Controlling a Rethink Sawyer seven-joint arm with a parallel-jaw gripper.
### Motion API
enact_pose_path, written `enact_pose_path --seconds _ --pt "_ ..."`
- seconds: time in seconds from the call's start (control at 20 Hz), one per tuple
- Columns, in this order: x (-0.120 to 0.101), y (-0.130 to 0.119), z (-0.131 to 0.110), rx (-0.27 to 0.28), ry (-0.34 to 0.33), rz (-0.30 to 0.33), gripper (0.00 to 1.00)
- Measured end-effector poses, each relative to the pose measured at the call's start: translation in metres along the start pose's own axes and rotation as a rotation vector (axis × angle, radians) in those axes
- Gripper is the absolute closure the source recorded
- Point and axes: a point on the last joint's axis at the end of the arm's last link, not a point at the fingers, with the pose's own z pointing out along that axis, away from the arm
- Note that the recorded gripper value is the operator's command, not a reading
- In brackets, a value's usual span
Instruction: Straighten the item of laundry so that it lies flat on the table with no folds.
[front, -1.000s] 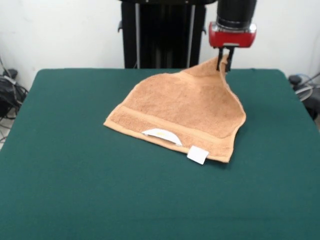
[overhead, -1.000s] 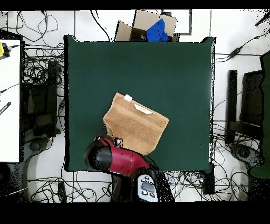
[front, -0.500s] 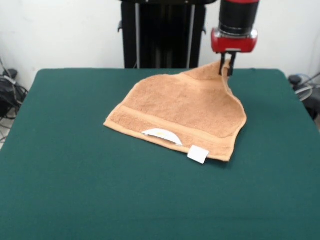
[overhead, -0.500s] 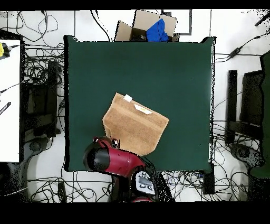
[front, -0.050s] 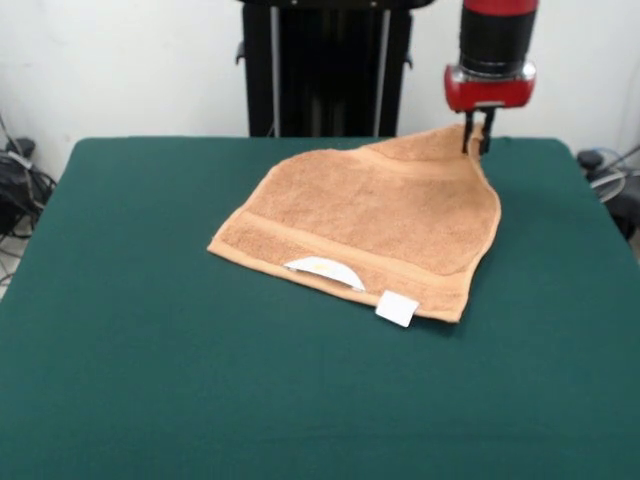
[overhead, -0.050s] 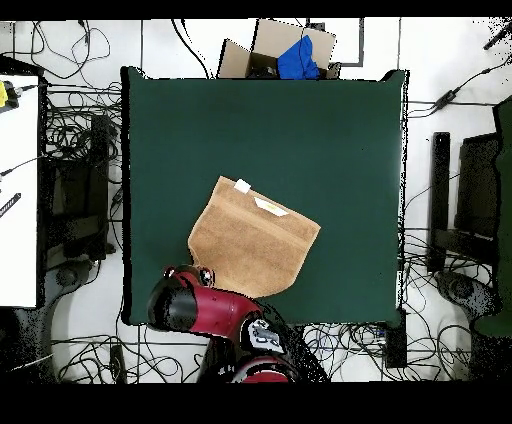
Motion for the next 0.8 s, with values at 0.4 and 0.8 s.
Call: enact_pose_path --seconds 0.4,0.8 --pt "0.005 0.012 0.011 -0.017 0.002 -0.016 1.00" --pt "0.019 0.027 0.023 -0.015 0.011 -0.050 1.00"
